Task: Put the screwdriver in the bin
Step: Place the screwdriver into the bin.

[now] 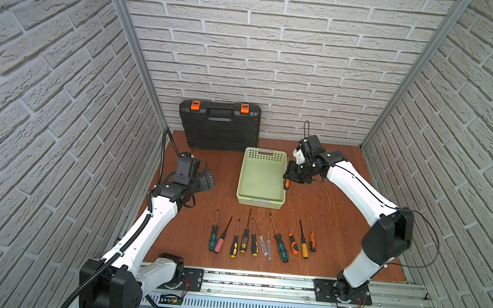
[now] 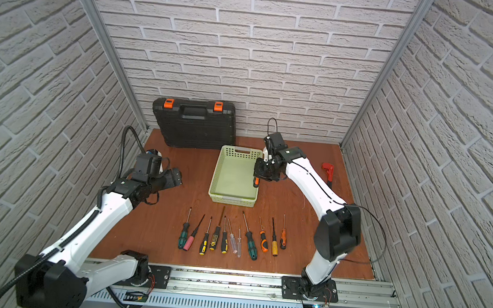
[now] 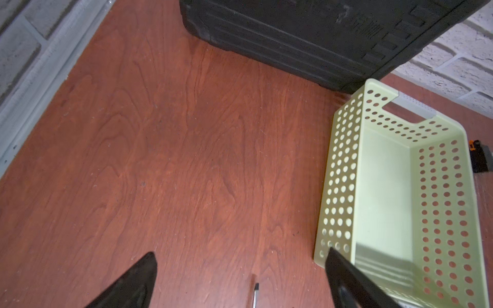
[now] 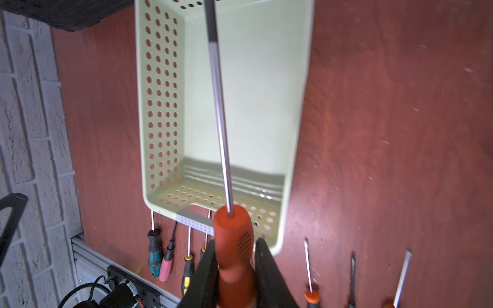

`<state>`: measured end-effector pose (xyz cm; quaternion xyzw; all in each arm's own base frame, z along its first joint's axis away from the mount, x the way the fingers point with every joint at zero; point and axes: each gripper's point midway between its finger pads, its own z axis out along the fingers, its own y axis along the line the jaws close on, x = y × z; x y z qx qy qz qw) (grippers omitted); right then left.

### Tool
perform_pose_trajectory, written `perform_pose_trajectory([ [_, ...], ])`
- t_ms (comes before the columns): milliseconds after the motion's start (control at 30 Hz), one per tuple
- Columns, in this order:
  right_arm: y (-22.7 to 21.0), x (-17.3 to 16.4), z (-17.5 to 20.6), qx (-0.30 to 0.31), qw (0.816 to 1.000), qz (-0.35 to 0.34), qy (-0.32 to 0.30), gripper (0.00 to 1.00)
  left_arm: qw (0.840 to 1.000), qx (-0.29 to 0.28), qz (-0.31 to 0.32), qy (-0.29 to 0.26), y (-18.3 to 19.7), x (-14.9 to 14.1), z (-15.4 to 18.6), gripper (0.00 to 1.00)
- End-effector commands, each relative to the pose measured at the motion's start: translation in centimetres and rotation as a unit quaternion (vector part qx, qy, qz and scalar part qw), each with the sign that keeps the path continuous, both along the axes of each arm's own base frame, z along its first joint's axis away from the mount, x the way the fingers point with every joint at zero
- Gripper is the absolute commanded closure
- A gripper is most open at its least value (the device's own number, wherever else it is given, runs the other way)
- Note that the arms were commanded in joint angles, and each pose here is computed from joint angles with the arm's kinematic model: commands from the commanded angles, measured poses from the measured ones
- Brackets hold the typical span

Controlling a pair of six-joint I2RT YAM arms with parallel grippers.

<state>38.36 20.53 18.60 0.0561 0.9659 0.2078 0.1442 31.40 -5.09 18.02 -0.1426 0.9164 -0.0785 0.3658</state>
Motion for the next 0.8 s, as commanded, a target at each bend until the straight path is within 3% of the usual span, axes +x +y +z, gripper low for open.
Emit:
perform_pose_trajectory([
  [0,3.1,1.3,0.1,0.017,0.999,0.045,-0.005,0.95,1.000,-0.029,0.000,0.013,-0.5,-1.3,-0.6,0.02],
  [300,4.8,4.8,-4.9,-0.024,0.999,0.031,-0.002,0.94,0.999,-0.042,-0.028,0.001,-1.4,-2.1,0.0,0.02],
  [767,5.5,5.0,-9.7,-0.088,0.996,0.027,0.017,0.92,0.997,-0.042,-0.059,0.017,-2.3,-2.4,0.0,0.02],
])
